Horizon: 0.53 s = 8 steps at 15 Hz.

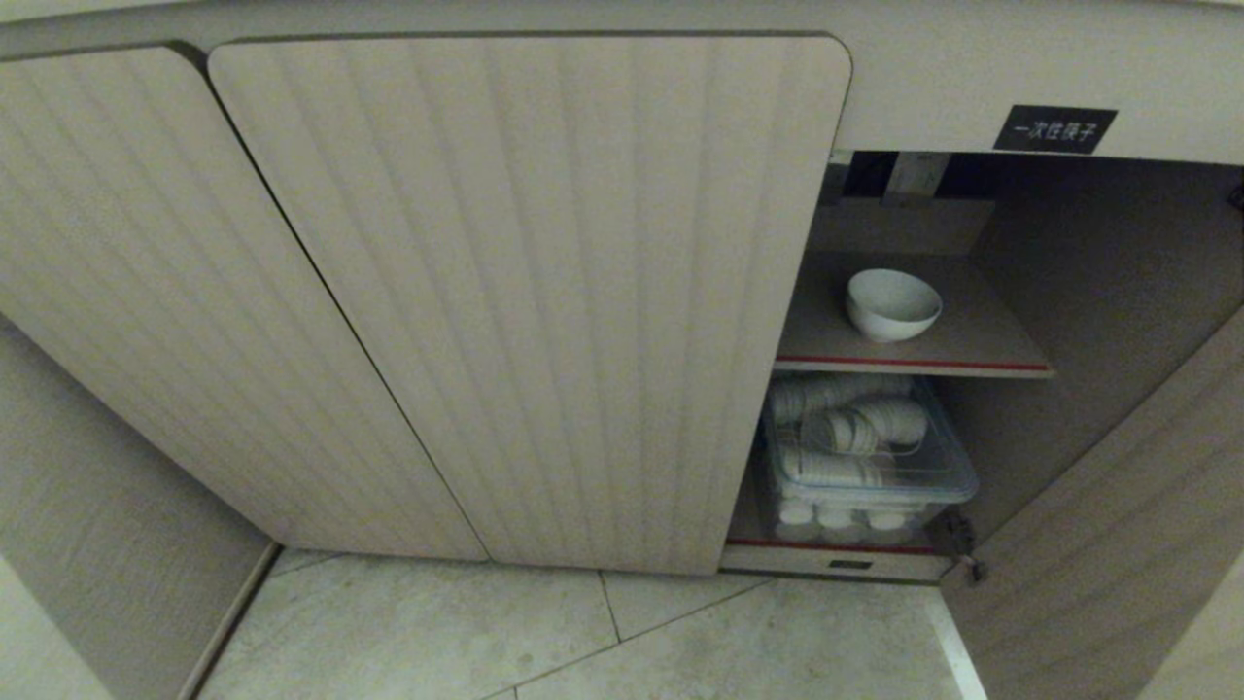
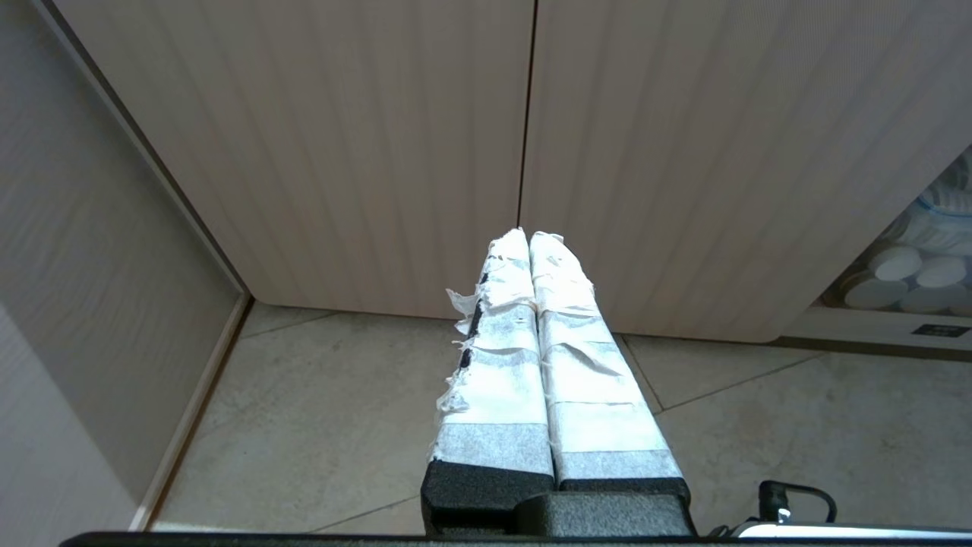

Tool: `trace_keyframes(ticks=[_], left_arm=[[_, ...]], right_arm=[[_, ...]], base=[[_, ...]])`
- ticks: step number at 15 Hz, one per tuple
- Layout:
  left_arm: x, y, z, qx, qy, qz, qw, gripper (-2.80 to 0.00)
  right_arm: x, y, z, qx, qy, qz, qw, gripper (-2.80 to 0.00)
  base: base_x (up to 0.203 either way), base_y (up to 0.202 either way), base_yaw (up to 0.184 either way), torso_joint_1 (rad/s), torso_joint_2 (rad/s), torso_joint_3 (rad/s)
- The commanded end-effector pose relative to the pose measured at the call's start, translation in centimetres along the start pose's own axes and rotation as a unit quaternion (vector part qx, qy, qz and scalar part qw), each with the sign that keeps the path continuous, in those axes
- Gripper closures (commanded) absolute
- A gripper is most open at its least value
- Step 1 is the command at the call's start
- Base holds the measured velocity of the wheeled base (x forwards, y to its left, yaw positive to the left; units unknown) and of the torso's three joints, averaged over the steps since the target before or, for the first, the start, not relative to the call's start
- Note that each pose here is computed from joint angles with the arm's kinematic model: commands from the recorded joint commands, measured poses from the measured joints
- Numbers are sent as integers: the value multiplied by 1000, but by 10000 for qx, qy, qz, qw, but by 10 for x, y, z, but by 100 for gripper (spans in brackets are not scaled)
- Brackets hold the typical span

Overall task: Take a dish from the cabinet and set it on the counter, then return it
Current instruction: Close the cabinet door

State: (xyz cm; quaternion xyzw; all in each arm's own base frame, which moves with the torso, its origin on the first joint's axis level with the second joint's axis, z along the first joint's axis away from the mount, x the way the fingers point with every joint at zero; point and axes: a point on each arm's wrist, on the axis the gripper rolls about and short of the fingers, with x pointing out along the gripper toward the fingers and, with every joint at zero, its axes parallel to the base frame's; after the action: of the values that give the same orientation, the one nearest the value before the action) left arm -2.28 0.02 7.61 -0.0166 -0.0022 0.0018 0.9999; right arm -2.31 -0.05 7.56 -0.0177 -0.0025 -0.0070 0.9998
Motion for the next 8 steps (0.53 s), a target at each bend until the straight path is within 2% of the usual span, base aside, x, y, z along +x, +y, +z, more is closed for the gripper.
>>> trace_keyframes(ticks=[1, 3, 8], left_arm=[[0, 0, 0, -3, -3, 3, 10000, 0], [0, 0, 0, 5, -9, -3, 10000, 0], [0, 0, 0, -3, -1, -3, 10000, 0]], right_arm=[[0, 0, 0, 19, 18, -1, 10000, 0], [0, 0, 0, 300, 4, -38, 9995, 0], [0, 0, 0, 300, 5, -38, 9995, 0]], base=[[0, 0, 0, 0, 0, 0], [0, 0, 0, 0, 0, 0], [0, 0, 0, 0, 0, 0]])
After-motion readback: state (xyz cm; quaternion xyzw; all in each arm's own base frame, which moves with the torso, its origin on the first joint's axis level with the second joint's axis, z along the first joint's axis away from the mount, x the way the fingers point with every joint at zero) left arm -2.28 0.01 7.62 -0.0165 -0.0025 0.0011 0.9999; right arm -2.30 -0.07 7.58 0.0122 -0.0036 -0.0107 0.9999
